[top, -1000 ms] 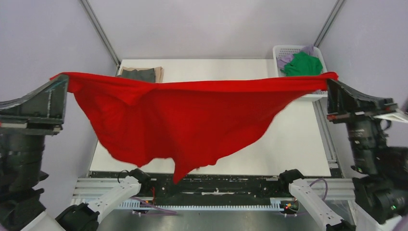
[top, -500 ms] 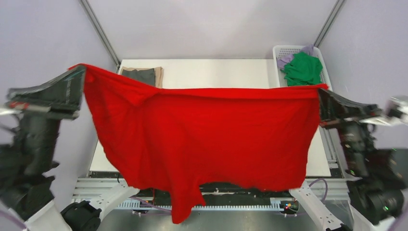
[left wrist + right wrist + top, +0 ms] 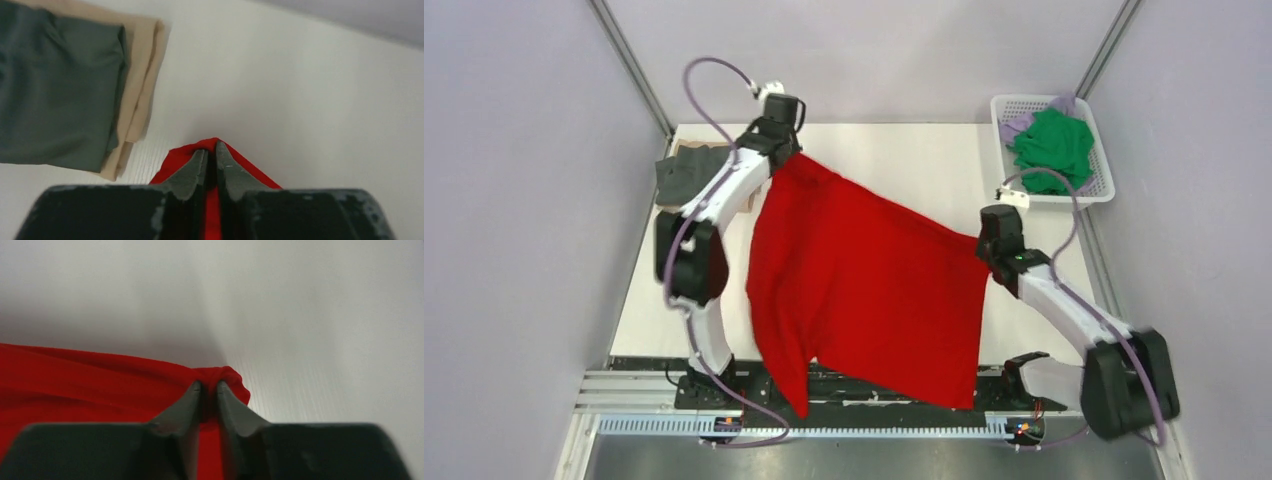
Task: Fold and stack the t-shirts
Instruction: Flatten out the tshirt
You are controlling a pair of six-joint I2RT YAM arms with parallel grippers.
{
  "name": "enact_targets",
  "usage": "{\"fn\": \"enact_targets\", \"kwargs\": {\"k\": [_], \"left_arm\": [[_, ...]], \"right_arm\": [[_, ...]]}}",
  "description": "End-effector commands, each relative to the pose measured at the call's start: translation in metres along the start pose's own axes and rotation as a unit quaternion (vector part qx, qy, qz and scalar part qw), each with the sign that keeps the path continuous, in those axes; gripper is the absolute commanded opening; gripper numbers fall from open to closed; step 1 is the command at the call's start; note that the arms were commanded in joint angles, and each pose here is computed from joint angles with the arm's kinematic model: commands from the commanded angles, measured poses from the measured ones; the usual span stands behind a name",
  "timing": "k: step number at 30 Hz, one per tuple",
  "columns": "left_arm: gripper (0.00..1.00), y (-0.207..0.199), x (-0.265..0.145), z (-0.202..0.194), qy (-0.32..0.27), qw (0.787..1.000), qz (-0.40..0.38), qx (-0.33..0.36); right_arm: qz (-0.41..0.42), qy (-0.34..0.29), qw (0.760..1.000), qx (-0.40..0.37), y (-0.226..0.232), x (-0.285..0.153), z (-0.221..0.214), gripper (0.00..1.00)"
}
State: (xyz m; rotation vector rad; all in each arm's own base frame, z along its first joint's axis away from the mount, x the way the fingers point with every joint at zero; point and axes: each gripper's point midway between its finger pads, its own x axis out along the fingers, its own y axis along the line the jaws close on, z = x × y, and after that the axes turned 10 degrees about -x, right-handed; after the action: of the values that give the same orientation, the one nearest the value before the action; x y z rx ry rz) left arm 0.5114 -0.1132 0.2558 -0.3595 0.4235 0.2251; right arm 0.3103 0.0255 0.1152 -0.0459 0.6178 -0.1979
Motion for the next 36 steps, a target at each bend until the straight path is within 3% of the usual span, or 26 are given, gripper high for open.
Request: {"fn": "enact_targets", "kwargs": {"k": [1, 3, 4, 8, 9, 20, 28, 36], "left_arm": [[0.33, 0.006, 0.067, -0.034, 0.050, 0.996, 0.043, 0.054], [0.83, -0.004, 0.084, -0.048, 0.078, 0.994, 0.035, 0.062], [0.99, -0.009, 0.088, -0.048, 0.083, 0.994, 0.026, 0.065], [1.00, -0.017, 0.081, -0.047, 0.091, 0.994, 0.003, 0.058], [1.00, -0.016, 0.077, -0.050, 0.097, 0.994, 0.001, 0.053], [1.00, -0.020, 0.033, -0.136, 0.224, 0.970, -0.085, -0.045], [1.00, -0.020, 0.046, -0.186, 0.284, 0.952, -0.092, -0.070], [1.00, -0.030, 0.066, -0.198, 0.296, 0.947, -0.097, -0.082]], "right_arm": [[-0.036, -0.074, 0.996, 0.038, 0.003, 0.047, 0.055, 0.33], [-0.035, -0.066, 0.997, 0.026, 0.010, 0.061, 0.070, 0.59], [-0.033, -0.066, 0.997, 0.023, 0.013, 0.064, 0.074, 0.69], [-0.008, -0.057, 0.998, 0.016, 0.022, 0.068, 0.072, 0.96], [0.002, -0.052, 0.999, 0.014, 0.025, 0.066, 0.066, 0.98], [0.191, -0.044, 0.981, 0.008, 0.080, 0.040, 0.024, 0.98], [0.188, 0.009, 0.982, 0.009, 0.091, 0.068, 0.004, 0.98], [0.153, 0.025, 0.988, 0.007, 0.086, 0.087, -0.001, 0.98]]}}
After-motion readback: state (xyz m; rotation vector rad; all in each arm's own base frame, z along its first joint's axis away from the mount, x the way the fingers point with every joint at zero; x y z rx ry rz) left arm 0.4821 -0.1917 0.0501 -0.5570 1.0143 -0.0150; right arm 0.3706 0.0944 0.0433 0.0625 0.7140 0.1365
